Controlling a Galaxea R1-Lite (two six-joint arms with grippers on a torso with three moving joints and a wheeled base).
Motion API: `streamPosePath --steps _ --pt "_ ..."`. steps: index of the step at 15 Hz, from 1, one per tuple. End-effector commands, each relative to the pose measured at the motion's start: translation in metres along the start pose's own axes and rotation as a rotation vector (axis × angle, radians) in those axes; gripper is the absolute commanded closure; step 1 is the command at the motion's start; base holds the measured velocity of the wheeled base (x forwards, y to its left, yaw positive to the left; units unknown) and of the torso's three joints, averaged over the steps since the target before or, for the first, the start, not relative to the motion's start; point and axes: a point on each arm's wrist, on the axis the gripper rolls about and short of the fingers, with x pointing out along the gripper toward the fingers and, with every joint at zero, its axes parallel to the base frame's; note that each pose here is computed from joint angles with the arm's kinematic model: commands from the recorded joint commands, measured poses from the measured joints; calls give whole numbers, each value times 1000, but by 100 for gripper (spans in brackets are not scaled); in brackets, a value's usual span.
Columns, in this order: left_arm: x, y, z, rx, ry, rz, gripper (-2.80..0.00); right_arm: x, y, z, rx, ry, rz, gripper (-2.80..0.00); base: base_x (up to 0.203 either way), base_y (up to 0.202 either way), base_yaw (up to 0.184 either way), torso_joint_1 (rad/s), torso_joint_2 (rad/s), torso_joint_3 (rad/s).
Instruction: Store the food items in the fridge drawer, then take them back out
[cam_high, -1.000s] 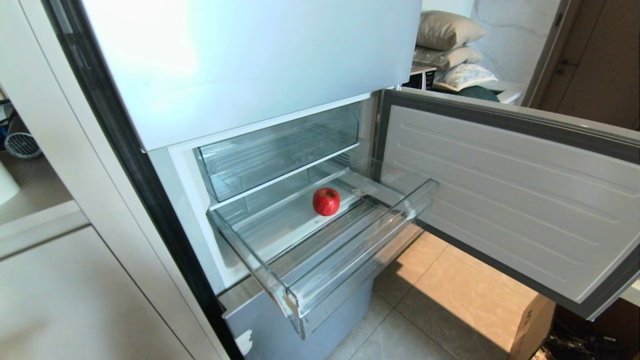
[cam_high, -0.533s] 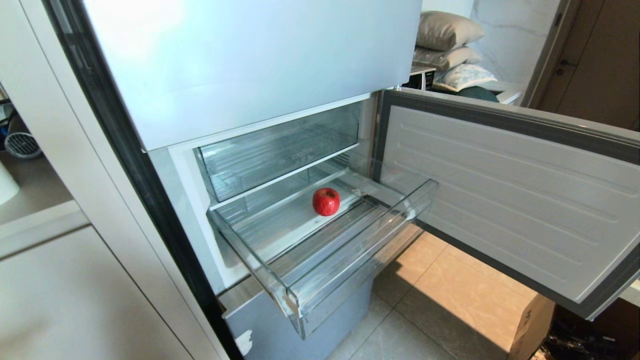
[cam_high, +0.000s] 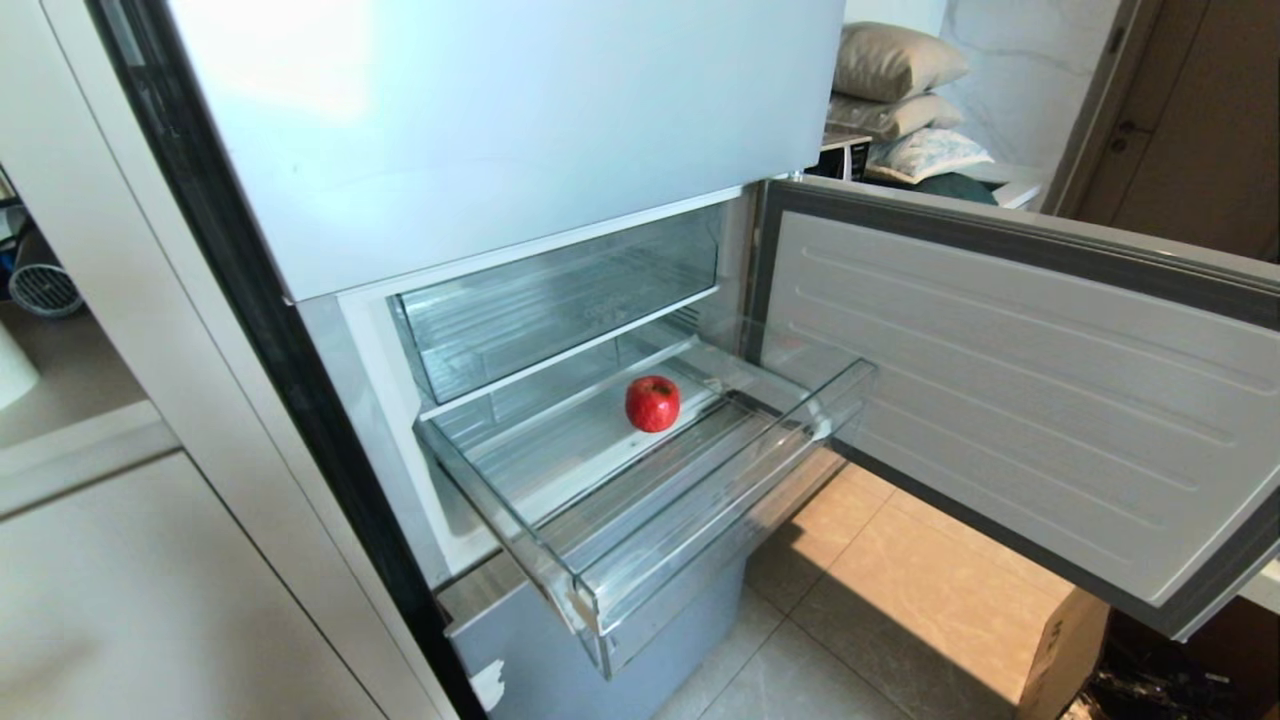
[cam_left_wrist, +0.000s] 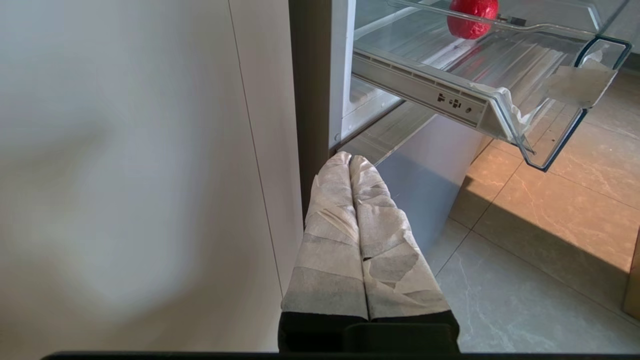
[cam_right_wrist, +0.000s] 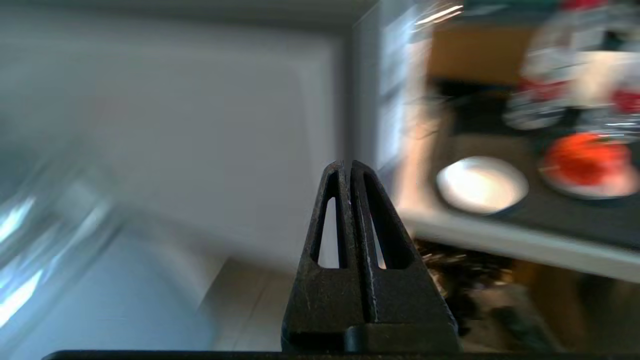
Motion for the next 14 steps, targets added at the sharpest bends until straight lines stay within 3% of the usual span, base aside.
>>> streamPosePath --steps 1,4,5,7,8,12,14 --pt "0 0 0 0 0 0 0 -53 0 -31 -44 -40 213 0 0 0 0 0 0 0" --pt "0 0 0 0 0 0 0 -80 -16 -113 -236 102 396 0 0 0 0 0 0 0" --pt "0 0 0 0 2 0 0 -85 -20 -130 -274 130 443 0 0 0 0 0 0 0" --pt "0 0 0 0 0 0 0 -92 -25 -145 -249 200 485 0 0 0 0 0 0 0" --pt "0 0 0 0 0 0 0 -94 -26 -146 -246 196 496 0 0 0 0 0 0 0" --pt "0 0 0 0 0 0 0 -106 -32 -148 -288 0 565 0 0 0 0 0 0 0" --pt "0 0 0 0 0 0 0 -106 -32 -149 -304 -4 579 0 0 0 0 0 0 0"
